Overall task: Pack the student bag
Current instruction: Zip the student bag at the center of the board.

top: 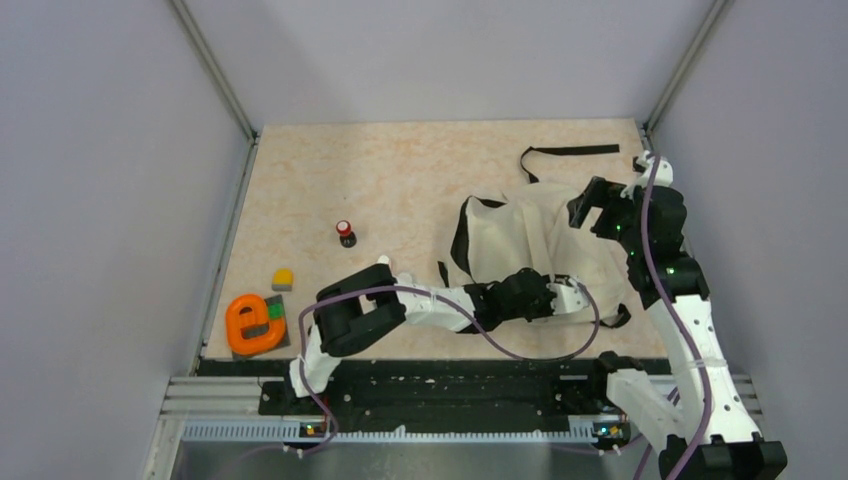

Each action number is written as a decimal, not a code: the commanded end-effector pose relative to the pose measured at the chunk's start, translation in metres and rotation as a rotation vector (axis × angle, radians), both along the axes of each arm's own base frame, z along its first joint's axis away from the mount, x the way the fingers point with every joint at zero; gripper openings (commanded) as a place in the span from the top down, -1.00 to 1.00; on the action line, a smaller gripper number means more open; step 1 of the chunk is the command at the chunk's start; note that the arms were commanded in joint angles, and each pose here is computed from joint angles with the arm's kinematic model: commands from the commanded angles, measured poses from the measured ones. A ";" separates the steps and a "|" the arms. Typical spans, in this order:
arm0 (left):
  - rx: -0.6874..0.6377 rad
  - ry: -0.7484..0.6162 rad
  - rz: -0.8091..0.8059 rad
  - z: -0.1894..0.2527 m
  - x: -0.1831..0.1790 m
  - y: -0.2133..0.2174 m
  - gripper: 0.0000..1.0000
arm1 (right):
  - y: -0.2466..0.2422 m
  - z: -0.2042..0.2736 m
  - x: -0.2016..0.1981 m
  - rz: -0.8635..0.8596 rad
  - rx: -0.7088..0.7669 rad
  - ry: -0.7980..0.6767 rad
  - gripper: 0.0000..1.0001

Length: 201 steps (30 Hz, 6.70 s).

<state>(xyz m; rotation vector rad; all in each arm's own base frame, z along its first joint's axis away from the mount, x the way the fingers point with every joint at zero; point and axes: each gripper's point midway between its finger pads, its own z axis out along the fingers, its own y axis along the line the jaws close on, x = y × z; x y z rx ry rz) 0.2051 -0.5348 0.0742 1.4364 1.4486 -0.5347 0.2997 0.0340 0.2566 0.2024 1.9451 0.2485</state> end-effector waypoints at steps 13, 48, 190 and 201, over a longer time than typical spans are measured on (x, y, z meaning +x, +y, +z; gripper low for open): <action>-0.439 0.010 0.284 0.120 0.021 0.044 1.00 | 0.009 -0.037 0.006 0.042 0.020 0.105 -0.74; -0.576 0.086 0.579 0.130 0.050 0.131 1.00 | 0.031 -0.103 -0.003 0.004 -0.093 0.198 1.00; -0.910 0.509 0.528 0.151 0.127 0.244 1.00 | 0.253 -0.068 -0.002 0.390 -0.438 -0.026 1.00; -0.907 0.516 0.483 0.175 0.122 0.239 1.00 | 0.251 0.014 -0.106 0.921 -0.275 -0.228 1.00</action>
